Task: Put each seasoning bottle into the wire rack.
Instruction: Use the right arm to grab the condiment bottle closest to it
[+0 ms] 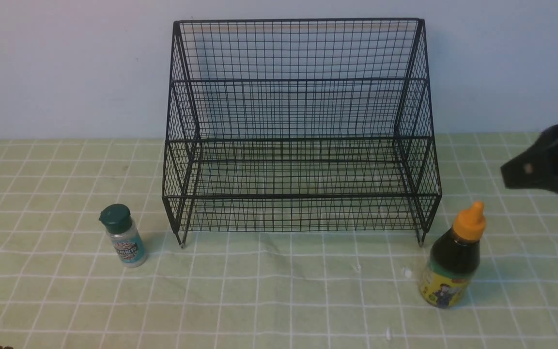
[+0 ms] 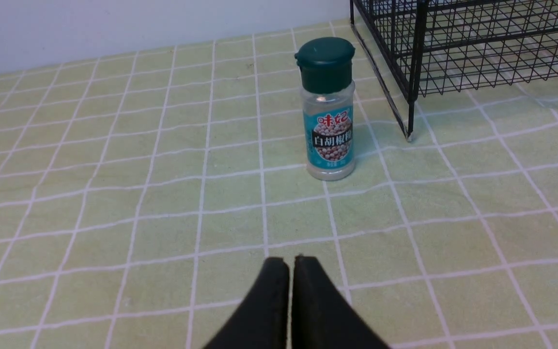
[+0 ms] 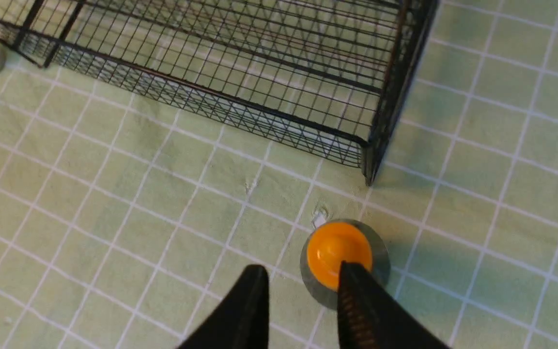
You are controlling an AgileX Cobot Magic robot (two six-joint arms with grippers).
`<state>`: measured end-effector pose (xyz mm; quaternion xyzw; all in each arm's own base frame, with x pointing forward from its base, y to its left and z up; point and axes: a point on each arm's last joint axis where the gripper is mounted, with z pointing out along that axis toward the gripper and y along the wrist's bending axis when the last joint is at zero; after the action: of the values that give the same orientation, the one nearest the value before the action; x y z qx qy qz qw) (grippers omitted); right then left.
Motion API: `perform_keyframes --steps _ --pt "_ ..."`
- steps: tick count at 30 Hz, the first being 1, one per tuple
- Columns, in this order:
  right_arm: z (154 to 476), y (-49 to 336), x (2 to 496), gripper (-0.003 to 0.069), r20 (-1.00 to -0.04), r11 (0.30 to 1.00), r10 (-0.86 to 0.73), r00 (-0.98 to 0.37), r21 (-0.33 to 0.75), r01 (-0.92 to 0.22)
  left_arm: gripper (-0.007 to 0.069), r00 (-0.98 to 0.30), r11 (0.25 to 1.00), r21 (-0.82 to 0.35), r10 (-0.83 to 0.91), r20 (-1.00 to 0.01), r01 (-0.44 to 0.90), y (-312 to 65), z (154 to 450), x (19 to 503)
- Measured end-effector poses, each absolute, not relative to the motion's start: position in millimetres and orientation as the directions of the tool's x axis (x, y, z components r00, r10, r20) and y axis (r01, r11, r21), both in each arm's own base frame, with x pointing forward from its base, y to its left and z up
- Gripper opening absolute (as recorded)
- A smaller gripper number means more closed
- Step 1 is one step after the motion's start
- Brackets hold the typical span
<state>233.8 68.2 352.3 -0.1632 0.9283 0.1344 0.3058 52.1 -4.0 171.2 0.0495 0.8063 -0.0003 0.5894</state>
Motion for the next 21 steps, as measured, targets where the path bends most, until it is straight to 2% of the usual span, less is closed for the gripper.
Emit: perform_keyframes --steps 2,3,5,8,11,17,21 --pt "343.5 77.0 242.9 0.0288 -0.599 0.916 -0.245 -0.762 0.114 -0.384 -0.0006 -0.300 0.995 0.058 0.080 -0.951 0.080 -4.0 171.2 52.1" --pt "342.4 78.3 243.4 0.0295 -0.595 0.918 -0.247 -0.764 0.110 -0.382 -0.0006 -0.300 0.995 0.058 0.080 -0.951 0.080 -4.0 171.2 52.1" --pt "329.8 84.4 252.8 0.0384 -0.559 0.928 -0.260 -0.787 0.081 -0.364 -0.0006 -0.300 0.995 0.058 0.080 -0.951 0.080 -4.0 171.2 52.1" --pt "314.8 86.2 264.0 0.0480 -0.514 0.944 -0.261 -0.817 0.040 -0.327 -0.0006 -0.300 0.995 0.058 0.080 -0.951 0.080 -4.0 171.2 52.1" --pt "303.1 84.9 273.2 0.0546 -0.483 0.956 -0.250 -0.839 0.012 -0.292 -0.0006 -0.300 0.995 0.058 0.080 -0.951 0.080 -4.0 171.2 52.1" --pt "270.8 90.6 292.0 0.0576 -0.395 0.960 -0.251 -0.884 0.016 -0.279 -0.0006 -0.300 0.995 0.058 0.080 -0.951 0.080 -4.0 171.2 52.1" --pt "253.2 95.9 298.4 0.0540 -0.337 0.963 -0.229 -0.913 0.057 -0.263 -0.0006 -0.300 0.995 0.058 0.080 -0.951 0.080 -4.0 171.2 52.1"
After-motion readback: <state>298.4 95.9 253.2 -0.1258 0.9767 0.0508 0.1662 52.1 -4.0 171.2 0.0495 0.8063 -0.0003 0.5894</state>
